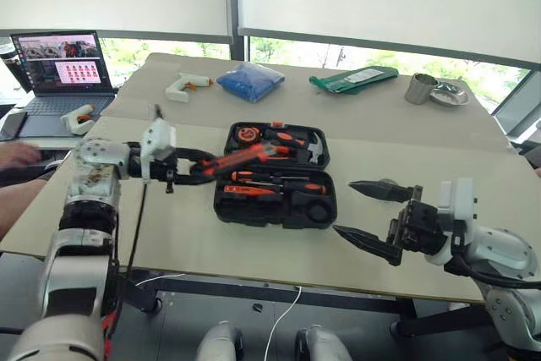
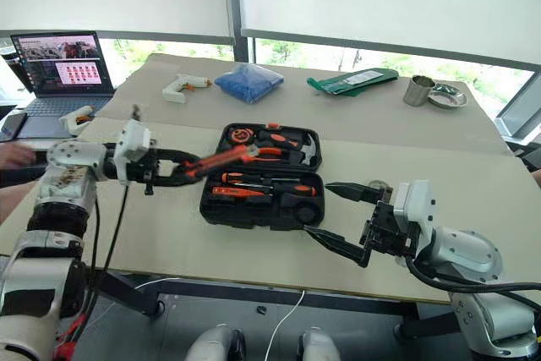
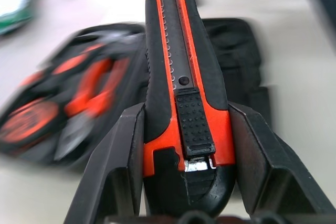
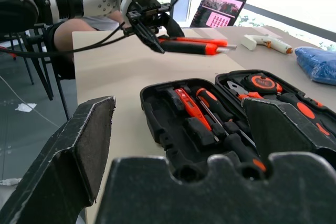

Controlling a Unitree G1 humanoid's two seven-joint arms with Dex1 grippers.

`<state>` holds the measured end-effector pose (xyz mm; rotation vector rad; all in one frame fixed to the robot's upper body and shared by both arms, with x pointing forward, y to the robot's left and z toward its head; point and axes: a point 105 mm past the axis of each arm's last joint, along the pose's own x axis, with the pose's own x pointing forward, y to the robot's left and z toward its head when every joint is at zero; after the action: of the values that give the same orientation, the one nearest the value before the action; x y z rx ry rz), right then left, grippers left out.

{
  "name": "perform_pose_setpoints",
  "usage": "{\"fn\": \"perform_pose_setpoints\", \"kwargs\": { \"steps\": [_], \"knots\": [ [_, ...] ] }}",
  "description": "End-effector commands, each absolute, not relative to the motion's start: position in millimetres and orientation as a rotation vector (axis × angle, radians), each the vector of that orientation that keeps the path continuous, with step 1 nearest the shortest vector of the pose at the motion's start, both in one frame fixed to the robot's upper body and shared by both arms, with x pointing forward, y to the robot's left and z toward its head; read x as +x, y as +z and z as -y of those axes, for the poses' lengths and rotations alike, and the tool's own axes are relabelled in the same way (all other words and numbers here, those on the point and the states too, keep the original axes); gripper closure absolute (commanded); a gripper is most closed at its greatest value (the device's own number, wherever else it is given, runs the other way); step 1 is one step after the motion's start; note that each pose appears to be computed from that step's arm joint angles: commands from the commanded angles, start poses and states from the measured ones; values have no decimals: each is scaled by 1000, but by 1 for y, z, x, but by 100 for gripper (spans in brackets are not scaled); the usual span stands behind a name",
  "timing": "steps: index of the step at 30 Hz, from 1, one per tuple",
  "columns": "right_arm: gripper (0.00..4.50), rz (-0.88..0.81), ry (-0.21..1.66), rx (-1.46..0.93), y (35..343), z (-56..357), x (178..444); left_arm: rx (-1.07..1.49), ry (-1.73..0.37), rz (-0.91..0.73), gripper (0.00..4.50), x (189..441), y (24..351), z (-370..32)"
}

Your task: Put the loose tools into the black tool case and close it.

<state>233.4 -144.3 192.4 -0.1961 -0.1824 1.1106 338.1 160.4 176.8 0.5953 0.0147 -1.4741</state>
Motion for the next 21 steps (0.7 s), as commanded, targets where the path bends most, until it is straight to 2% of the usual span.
{"fn": "perform_pose_setpoints", "kwargs": {
  "steps": [1,5,11,21],
  "knots": [
    [0,226,1109,-217,201,145,228,701,-1466,-50,270,339,165,-146],
    [0,222,1108,-211,198,142,227,778,-1444,-84,270,346,147,-133],
    [0,210,1108,-204,195,141,224,825,-1500,-93,270,343,137,-110],
    [0,208,1098,-189,194,139,223,892,-1443,-150,270,355,132,-111]
  ]
}}
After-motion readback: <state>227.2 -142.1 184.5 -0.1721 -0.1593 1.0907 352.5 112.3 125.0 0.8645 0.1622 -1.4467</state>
